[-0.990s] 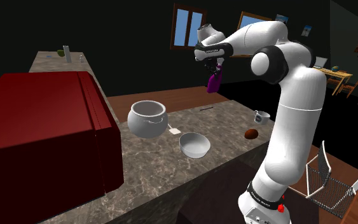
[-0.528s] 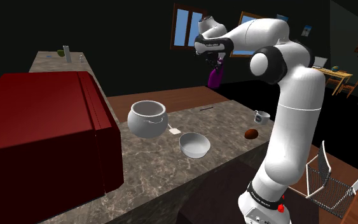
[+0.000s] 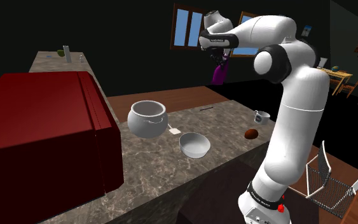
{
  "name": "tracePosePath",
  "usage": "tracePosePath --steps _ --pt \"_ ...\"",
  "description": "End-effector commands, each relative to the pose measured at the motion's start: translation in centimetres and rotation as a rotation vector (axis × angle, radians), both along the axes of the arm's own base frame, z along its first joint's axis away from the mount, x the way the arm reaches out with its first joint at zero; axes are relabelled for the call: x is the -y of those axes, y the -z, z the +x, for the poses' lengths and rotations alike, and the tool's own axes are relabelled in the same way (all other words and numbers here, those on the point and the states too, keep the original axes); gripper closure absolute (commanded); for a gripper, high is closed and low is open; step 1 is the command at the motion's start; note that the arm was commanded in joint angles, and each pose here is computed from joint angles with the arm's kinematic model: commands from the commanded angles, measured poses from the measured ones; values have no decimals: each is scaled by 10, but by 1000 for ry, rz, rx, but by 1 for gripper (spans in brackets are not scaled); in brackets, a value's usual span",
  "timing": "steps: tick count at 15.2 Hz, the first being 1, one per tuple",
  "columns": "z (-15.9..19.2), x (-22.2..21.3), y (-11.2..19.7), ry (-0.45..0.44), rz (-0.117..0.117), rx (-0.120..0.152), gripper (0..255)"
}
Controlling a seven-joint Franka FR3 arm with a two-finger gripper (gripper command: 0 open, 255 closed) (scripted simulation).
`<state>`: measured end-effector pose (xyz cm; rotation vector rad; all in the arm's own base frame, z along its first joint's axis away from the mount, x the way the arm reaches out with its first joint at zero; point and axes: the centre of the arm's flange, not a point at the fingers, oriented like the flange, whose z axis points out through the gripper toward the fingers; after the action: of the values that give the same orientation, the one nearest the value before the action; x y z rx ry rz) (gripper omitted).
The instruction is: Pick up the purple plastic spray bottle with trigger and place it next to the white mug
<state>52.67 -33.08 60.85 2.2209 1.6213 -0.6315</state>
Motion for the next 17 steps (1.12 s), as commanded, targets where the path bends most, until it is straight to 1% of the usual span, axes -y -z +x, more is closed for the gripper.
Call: tracePosePath --steps 1,17 --pt "-24 14 -3 -1 0 0 255" --pt "-203 125 -3 -1 0 0 255"
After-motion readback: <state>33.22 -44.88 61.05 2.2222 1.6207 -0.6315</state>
